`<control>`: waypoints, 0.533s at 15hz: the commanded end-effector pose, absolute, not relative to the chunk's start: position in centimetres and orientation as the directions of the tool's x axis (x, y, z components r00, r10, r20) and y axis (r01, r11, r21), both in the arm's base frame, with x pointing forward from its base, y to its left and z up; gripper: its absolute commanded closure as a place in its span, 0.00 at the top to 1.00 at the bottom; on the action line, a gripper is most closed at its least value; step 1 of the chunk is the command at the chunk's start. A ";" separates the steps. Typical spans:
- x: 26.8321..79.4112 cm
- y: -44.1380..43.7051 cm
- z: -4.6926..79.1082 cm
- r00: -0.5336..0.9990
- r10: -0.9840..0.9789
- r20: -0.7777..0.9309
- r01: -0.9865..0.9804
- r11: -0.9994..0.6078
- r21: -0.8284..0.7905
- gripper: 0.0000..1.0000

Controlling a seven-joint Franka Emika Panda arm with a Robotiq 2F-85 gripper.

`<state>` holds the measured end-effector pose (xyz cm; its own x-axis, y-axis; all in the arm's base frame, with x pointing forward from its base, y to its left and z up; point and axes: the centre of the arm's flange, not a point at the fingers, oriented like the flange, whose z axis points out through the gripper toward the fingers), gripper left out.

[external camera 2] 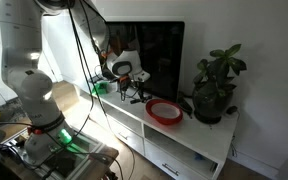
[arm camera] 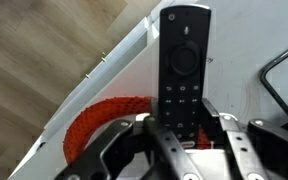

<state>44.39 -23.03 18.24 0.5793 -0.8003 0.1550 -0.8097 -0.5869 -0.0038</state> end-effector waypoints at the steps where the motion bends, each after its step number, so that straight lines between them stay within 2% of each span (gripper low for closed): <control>1: 44.5 -23.3 18.3 0.575 -0.803 0.155 -0.812 -0.583 -0.007 0.17; 8: 44.8 -32.7 20.0 0.396 -0.894 0.209 -0.907 -0.416 -0.061 0.17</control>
